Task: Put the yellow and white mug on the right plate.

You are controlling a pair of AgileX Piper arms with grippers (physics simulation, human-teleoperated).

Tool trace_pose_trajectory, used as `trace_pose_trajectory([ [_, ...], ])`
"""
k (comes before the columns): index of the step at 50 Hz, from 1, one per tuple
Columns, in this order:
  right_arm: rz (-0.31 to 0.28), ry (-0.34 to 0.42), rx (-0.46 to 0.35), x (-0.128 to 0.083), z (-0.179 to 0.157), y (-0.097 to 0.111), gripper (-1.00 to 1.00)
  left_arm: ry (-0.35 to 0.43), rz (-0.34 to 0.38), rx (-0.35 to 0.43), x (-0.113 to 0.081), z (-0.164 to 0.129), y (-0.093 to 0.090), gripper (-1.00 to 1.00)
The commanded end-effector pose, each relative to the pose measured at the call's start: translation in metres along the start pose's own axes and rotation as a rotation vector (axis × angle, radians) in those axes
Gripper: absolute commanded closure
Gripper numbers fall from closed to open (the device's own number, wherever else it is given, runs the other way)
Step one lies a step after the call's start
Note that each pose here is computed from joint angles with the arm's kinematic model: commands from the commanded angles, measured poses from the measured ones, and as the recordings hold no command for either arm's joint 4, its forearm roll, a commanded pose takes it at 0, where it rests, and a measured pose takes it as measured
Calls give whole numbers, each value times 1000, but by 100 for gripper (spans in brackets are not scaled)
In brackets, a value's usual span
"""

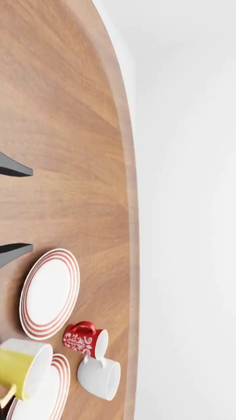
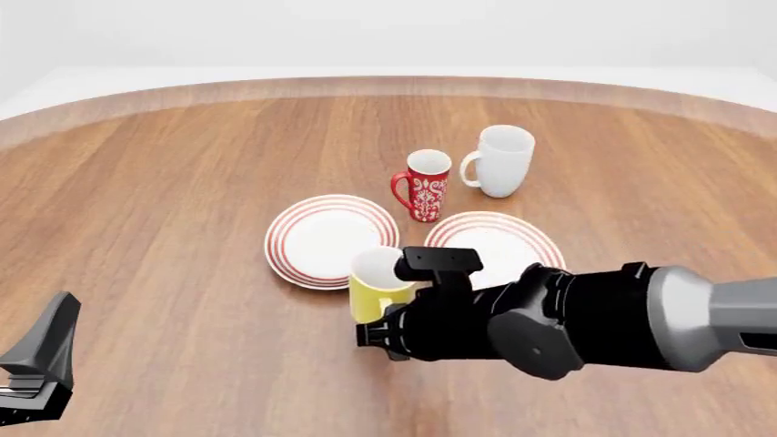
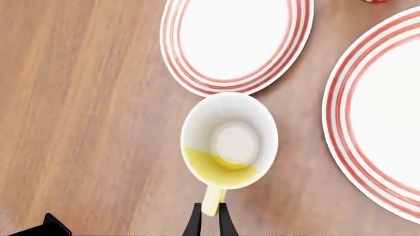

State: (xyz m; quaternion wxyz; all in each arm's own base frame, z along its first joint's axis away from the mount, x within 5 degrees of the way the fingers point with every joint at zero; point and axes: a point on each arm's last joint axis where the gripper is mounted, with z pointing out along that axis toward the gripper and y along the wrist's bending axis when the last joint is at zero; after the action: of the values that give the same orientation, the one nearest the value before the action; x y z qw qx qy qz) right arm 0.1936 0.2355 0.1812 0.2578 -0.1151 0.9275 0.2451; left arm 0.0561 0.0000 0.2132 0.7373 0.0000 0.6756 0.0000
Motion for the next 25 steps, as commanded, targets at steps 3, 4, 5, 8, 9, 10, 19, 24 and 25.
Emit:
trace_pose_trajectory([
  [3,-14,-18,-4,-6,-11,1,100,0,0,0,0,0,0,-100],
  [4,-16,-17,-4,-6,-11,1,100,0,0,0,0,0,0,-100],
  [5,-17,-18,-4,-6,-12,1,100,0,0,0,0,0,0,-100],
  [8,-22,-23,-4,-9,-16,1,100,0,0,0,0,0,0,-100],
  [9,-23,-25,-5,-10,-17,2,100,0,0,0,0,0,0,-100],
  [10,-27,-28,-3,-11,-19,1,100,0,0,0,0,0,0,-100],
  [19,-57,-50,4,-24,-29,1,100,0,0,0,0,0,0,-100],
  [24,-77,-57,10,-35,-34,4,100,0,0,0,0,0,0,-100],
  [25,-78,-59,11,-36,-35,4,100,0,0,0,0,0,0,-100],
])
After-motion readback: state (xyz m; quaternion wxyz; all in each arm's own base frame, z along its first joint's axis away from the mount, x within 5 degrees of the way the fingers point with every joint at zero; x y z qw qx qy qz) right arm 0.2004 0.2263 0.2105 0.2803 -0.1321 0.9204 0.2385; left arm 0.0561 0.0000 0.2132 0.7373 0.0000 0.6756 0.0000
